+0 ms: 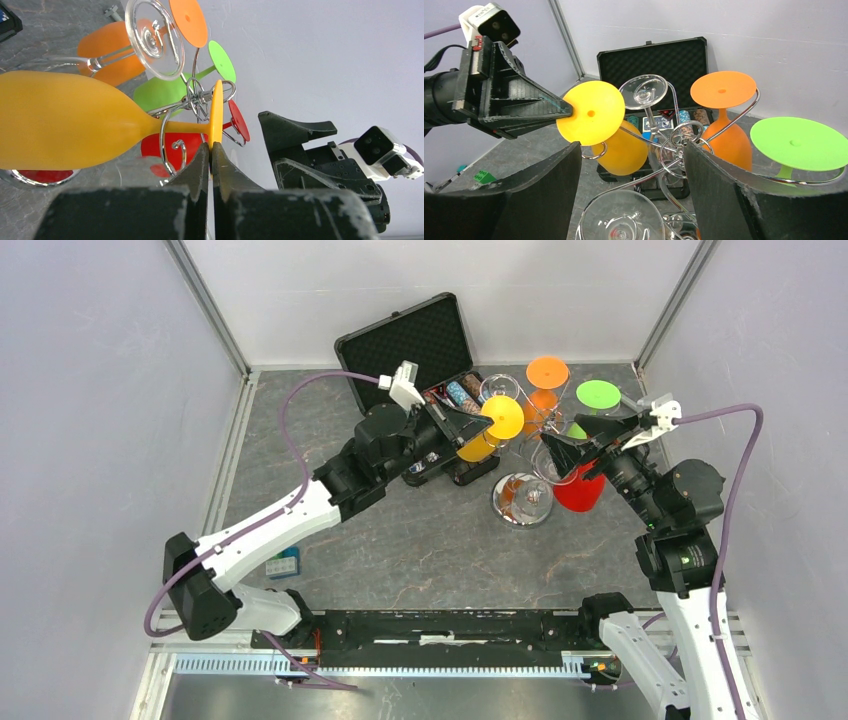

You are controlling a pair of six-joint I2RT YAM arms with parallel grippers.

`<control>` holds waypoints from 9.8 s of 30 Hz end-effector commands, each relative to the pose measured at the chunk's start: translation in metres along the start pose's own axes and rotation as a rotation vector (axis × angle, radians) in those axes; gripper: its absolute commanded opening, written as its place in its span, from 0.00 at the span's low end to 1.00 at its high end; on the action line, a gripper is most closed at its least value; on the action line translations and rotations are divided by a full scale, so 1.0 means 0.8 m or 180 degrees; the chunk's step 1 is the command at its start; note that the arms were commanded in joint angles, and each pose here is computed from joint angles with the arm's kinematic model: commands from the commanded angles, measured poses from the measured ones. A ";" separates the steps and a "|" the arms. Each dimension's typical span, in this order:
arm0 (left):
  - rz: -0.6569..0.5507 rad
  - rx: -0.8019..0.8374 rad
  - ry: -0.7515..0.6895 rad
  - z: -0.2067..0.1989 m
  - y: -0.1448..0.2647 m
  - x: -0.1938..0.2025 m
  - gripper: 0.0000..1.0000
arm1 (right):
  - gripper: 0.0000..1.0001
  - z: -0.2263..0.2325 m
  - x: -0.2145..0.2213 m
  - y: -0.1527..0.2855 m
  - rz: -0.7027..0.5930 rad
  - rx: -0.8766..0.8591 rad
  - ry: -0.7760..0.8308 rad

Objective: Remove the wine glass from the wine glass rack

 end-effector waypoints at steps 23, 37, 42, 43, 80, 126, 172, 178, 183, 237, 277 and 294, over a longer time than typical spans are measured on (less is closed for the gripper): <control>0.0843 0.0959 0.0067 -0.076 0.071 0.036 0.02 | 0.90 0.052 -0.036 0.020 -0.0430 -0.0847 0.0457; 0.1011 0.1472 -0.0196 -0.124 0.196 0.026 0.02 | 0.93 0.077 -0.060 0.004 -0.0765 -0.1336 -0.0207; 0.0913 0.1817 -0.0434 -0.164 0.243 0.011 0.02 | 0.93 0.084 -0.077 0.001 -0.1008 -0.1459 -0.0484; 0.0879 0.1828 -0.0490 -0.169 0.246 0.007 0.02 | 0.93 0.088 -0.080 -0.001 -0.1055 -0.1517 -0.0532; 0.0466 0.2416 0.0092 -0.287 0.239 -0.074 0.02 | 0.80 0.199 -0.182 -0.005 -0.2566 -0.3243 -0.0968; 0.0189 0.2767 0.0592 -0.292 0.282 -0.094 0.02 | 0.98 0.197 -0.175 -0.073 -0.2561 -0.3054 -0.1140; -0.2197 0.0273 -0.0157 -0.029 0.287 -0.162 0.93 | 0.00 0.240 -0.099 -0.129 -0.0981 -0.2142 -0.0420; -0.2938 -0.1184 -0.0980 0.040 0.361 -0.203 0.94 | 0.00 0.268 -0.031 -0.160 0.0089 -0.1710 0.0332; -0.3258 -0.1985 -0.1407 0.064 0.411 -0.221 0.94 | 0.00 0.287 0.032 -0.165 0.0845 -0.1514 0.1024; -0.2212 -0.1941 -0.2204 0.089 0.391 -0.182 1.00 | 0.37 0.233 0.293 -0.130 0.3765 -0.1854 0.2450; 0.0505 0.0737 -0.0534 -0.020 0.153 0.017 1.00 | 0.63 0.056 -0.048 -0.035 0.0828 0.1275 0.0801; 0.0303 0.0341 -0.0348 -0.077 0.035 0.126 0.78 | 0.49 0.008 -0.094 0.036 0.0372 0.1470 0.0545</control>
Point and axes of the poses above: each gripper's point midway between its finger pads, its own y axis back along the fingers, its own z axis along the line the jaws close on, x = y × z, the point moved 3 cm from there along y, back along the fingers, and after that the axes turned 6 degrees about y, right-handed, at the moved point
